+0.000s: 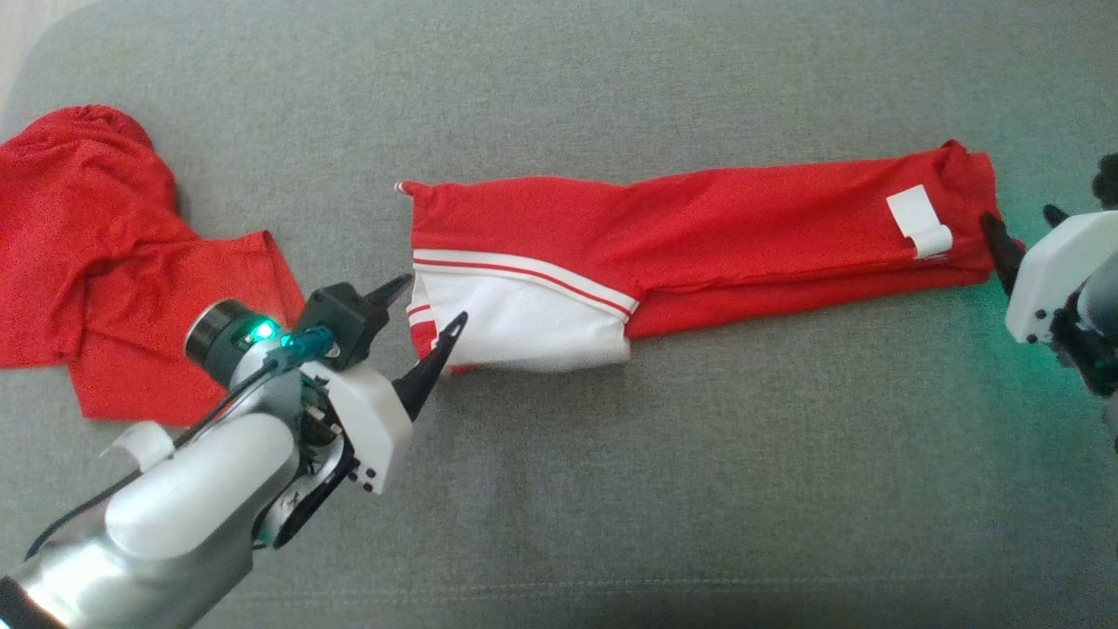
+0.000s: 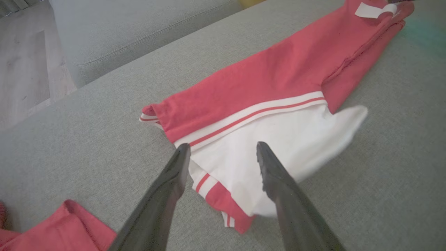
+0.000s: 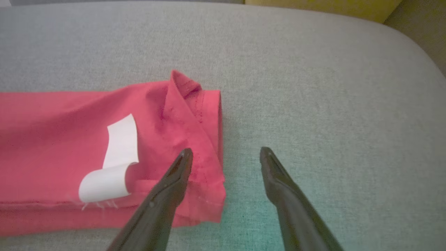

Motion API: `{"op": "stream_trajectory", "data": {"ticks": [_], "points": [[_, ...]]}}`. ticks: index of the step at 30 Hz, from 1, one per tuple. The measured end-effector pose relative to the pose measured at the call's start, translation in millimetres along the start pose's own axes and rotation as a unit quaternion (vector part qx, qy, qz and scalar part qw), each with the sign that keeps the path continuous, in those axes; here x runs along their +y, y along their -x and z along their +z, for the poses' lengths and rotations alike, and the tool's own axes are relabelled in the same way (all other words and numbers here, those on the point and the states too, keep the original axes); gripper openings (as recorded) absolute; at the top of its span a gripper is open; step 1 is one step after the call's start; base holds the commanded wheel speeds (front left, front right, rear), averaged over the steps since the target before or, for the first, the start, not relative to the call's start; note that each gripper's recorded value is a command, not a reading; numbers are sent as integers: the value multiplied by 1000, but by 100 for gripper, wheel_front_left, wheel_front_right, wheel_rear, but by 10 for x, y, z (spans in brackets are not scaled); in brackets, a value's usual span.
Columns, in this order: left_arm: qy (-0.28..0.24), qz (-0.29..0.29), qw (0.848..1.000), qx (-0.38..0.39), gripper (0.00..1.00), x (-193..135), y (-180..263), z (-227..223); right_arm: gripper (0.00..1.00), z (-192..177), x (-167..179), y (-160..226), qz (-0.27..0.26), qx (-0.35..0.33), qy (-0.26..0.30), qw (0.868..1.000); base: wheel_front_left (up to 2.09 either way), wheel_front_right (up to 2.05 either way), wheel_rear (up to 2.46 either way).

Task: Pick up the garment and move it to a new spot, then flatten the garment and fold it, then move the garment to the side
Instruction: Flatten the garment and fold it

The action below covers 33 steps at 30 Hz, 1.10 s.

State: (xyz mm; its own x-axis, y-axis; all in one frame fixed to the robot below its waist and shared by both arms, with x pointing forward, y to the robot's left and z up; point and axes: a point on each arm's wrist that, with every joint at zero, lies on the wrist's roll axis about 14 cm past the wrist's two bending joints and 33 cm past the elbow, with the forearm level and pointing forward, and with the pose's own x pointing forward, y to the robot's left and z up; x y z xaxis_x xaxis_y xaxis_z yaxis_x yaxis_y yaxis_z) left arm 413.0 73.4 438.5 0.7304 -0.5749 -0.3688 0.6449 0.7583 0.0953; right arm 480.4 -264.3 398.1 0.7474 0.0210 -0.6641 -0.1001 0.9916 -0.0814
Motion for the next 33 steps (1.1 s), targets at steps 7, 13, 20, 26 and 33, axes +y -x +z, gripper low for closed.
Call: {"op": "stream_trajectory", "data": {"ticks": [7, 13, 20, 26, 33], "points": [[31, 71, 995, -65, 100, 201, -18, 220, 100, 595, -46, 214, 1, -142, -36, 989, 0, 0, 0], [49, 155, 977, -140, 100, 516, 38, 629, 100, 1026, 95, 484, 19, -267, -62, 962, 0, 0, 0], [102, 226, 938, -242, 100, 587, 301, 1043, 100, 917, 496, 694, 41, -344, -61, 936, 0, 0, 0], [128, 251, 928, -245, 100, 494, 458, 852, 100, 603, 713, 728, 39, -335, -70, 939, 0, 0, 0], [130, 250, 928, -242, 100, 440, 507, 717, 100, 420, 819, 663, 33, -320, -86, 943, 0, 0, 0]]}}
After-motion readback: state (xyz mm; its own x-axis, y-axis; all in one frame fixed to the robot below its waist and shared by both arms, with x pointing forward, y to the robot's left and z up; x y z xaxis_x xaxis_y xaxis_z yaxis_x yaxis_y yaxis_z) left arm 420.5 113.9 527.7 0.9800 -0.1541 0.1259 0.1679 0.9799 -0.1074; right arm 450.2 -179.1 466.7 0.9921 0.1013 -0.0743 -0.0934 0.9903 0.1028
